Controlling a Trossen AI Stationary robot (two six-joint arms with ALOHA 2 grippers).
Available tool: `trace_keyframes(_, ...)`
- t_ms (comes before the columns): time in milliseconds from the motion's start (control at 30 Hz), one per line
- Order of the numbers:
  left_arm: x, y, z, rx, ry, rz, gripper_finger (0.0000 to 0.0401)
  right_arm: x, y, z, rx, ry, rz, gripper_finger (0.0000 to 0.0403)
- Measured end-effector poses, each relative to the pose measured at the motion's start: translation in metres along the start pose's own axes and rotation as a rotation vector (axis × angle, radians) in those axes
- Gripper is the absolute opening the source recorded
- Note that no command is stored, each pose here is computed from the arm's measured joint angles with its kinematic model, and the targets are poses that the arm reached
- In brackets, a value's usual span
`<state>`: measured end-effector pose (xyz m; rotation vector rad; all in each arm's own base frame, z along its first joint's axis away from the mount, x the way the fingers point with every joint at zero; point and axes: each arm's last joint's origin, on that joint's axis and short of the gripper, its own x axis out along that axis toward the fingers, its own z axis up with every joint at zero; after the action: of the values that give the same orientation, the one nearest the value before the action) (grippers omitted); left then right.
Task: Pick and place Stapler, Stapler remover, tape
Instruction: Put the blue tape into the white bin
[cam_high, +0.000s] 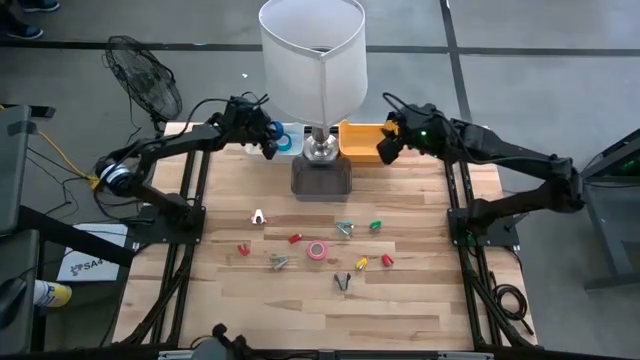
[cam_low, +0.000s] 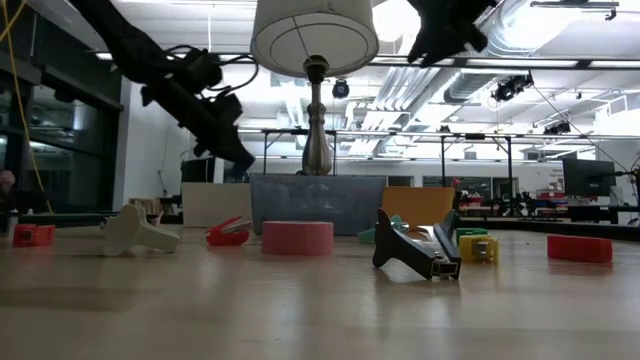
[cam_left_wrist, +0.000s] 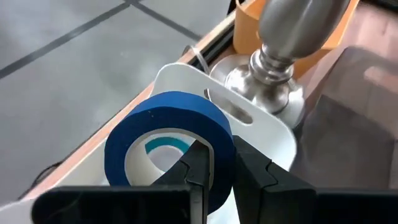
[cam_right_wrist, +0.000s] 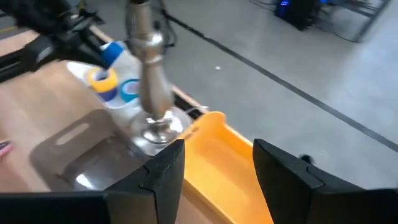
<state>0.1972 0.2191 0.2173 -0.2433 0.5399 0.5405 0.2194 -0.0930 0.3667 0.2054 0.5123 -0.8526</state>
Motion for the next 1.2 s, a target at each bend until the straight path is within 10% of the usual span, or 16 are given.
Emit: trace_keyframes(1200, 0.073, 0.020, 0.027, 0.009, 0.541, -0.051, 0.0059, -0.034, -0.042, -0.005, 0.106, -0.004, -0.193, 0.0181)
